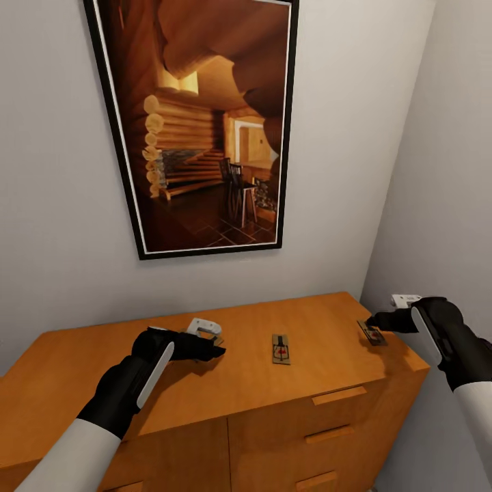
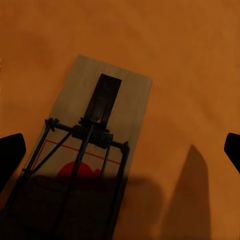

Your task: Take the four mousetraps from the cabinet in the bathroom and place them on the bathroom floor. Make sure all four end up on the same floor surface, and ensure that at least two of them are either under or directly next to the same bathroom sink.

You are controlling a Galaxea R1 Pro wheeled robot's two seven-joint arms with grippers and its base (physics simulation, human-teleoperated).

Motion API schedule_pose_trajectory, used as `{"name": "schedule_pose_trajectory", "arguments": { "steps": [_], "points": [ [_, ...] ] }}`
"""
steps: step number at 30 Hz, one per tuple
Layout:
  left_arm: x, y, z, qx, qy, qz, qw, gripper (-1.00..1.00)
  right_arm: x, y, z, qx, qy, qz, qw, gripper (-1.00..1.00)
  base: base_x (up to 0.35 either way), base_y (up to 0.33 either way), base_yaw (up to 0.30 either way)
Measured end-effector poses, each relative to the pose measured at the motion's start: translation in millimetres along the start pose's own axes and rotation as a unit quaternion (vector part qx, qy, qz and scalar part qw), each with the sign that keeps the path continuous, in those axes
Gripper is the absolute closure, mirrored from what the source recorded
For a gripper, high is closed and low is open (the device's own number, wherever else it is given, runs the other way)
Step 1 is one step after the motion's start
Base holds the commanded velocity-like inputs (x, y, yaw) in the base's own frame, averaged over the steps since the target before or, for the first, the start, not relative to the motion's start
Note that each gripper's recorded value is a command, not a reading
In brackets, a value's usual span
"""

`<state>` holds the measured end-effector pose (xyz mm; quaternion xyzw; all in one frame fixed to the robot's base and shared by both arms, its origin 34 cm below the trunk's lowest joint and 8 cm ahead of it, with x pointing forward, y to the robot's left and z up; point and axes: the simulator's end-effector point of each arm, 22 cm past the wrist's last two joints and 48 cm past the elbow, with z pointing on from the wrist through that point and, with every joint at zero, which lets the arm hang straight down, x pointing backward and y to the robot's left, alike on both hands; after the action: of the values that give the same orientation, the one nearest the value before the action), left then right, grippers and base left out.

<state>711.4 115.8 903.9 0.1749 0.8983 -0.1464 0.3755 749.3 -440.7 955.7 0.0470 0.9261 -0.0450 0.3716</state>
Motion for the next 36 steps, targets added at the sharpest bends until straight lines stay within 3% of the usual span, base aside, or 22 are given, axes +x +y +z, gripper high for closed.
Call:
{"name": "schedule_pose_trajectory", "arguments": {
  "steps": [6, 11, 36],
  "points": [
    [0, 0, 0.0, -0.001, -0.001, 0.000, 1.0000, -1.00, 28, -8, 15.8, 0.004, 0.039, 0.010, 0.9992, -1.00, 0.000, 0.000, 0.000],
    [0, 1, 0.1, -0.001, -0.001, 0.000, 1.0000, -1.00, 37, -10, 20.2, 0.003, 0.051, 0.013, 0.9986, -1.00, 0.000, 0.000, 0.000],
    [1, 1, 0.8, -0.003, 0.000, 0.000, 1.0000, -1.00, 31, -6, 17.7, -0.001, 0.044, 0.011, 0.9990, -1.00, 0.000, 0.000, 0.000]
  ]
}}
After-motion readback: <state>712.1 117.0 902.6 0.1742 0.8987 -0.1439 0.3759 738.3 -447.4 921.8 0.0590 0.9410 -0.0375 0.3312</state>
